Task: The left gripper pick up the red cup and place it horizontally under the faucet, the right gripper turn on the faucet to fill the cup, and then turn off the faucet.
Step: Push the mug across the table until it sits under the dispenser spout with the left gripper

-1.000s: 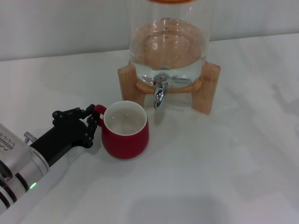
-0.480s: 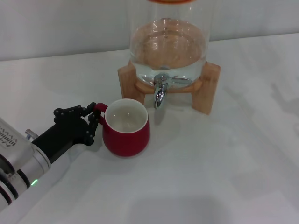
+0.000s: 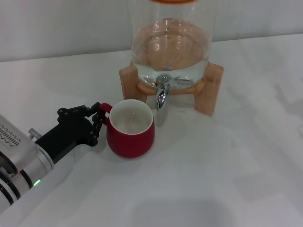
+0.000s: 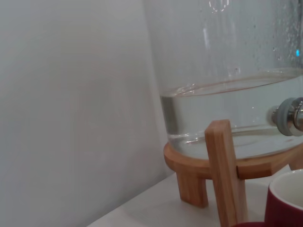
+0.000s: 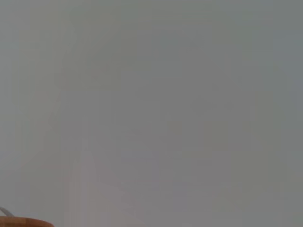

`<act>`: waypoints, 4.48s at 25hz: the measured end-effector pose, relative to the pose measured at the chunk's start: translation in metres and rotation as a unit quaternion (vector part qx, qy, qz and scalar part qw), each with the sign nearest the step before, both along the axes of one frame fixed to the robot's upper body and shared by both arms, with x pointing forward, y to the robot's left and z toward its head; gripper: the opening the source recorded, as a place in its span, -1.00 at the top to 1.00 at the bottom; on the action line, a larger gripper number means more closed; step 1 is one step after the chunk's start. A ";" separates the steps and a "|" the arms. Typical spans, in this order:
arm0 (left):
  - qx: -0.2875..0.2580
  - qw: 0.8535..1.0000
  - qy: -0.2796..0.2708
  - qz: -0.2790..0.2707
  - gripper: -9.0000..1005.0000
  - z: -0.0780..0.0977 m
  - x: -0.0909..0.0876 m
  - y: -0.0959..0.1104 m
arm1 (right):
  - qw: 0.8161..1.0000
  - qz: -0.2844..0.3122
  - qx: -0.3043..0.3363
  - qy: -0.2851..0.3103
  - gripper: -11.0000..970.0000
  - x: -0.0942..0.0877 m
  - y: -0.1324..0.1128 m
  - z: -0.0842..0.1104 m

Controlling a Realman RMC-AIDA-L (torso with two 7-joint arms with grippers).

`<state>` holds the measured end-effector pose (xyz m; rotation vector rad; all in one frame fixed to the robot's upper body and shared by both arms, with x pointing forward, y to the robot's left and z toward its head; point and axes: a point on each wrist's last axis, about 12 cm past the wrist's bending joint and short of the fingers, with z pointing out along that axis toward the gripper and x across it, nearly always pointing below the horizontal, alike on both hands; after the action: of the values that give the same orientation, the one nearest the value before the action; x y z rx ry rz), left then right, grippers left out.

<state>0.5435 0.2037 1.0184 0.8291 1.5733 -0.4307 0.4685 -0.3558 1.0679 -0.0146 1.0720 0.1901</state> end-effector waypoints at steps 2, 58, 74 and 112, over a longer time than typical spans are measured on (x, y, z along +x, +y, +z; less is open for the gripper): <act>-0.001 1.000 -0.002 -0.002 0.78 0.001 0.001 -0.001 | 1.000 0.002 0.000 -0.001 -0.76 0.000 0.001 0.000; 0.028 0.999 -0.006 -0.042 0.78 0.005 0.008 -0.026 | 1.000 0.010 -0.002 -0.001 -0.76 0.001 0.003 0.000; 0.050 0.998 0.005 -0.048 0.78 0.001 0.007 -0.031 | 1.000 0.012 -0.002 -0.001 -0.77 0.002 0.004 0.000; 0.051 0.998 0.017 -0.041 0.66 0.002 0.013 -0.031 | 1.000 0.013 -0.002 0.000 -0.76 0.003 0.005 0.001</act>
<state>0.5560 0.1728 1.0205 0.9714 1.6068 -0.4278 0.4719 -0.3513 1.0687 -0.0324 1.0717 0.2114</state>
